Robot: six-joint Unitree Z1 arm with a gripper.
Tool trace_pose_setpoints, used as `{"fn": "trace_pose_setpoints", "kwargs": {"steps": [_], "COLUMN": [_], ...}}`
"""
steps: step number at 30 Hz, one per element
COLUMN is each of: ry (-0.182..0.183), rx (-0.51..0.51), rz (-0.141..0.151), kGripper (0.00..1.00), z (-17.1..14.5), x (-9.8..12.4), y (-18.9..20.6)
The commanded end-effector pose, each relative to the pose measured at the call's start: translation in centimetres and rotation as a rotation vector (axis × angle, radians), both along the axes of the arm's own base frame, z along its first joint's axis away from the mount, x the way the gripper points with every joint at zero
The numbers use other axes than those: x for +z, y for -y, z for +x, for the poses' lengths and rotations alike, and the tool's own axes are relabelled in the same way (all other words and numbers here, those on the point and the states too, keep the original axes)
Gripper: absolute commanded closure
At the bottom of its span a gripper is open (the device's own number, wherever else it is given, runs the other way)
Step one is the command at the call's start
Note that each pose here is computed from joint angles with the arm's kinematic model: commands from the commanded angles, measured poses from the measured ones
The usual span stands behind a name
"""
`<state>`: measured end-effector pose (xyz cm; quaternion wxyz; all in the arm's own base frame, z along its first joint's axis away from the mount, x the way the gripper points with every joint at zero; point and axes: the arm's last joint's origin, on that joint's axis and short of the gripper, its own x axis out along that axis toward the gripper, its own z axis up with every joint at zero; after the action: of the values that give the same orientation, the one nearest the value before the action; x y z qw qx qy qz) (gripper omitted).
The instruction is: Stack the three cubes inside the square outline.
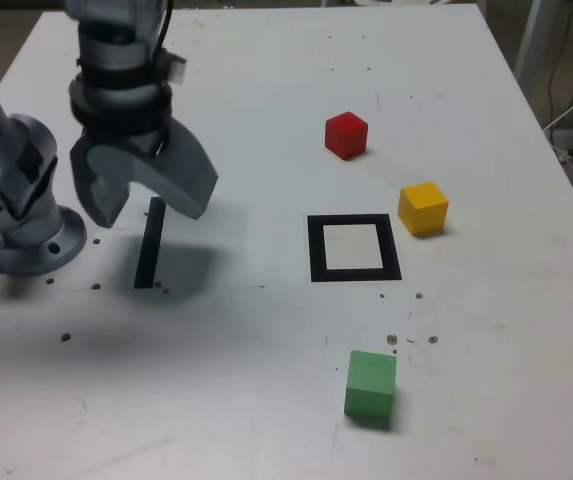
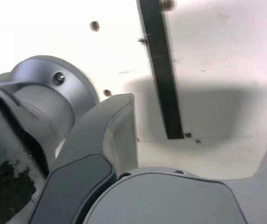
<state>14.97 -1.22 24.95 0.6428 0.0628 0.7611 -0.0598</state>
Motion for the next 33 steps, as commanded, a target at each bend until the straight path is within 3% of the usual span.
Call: {"fn": "trace_pose_setpoints", "kwargs": {"steps": [1, 7, 20, 28, 33], "ry": [0.003, 0.041, 0.093, 0.149, 0.146], "rx": [-0.008, 0.004, 0.151, 0.332, 0.437], "rz": [-0.009, -0.022, -0.044, -0.02, 0.012], "kGripper": [0.01, 0.01, 0.01, 0.01, 0.01], "z": [0.4, 2.2, 7.1, 10.2, 12.3], "x": [0.7, 3.2, 5.6, 6.5, 6.1], "y": [-0.3, -1.4, -4.8, -8.0, -10.5]}}
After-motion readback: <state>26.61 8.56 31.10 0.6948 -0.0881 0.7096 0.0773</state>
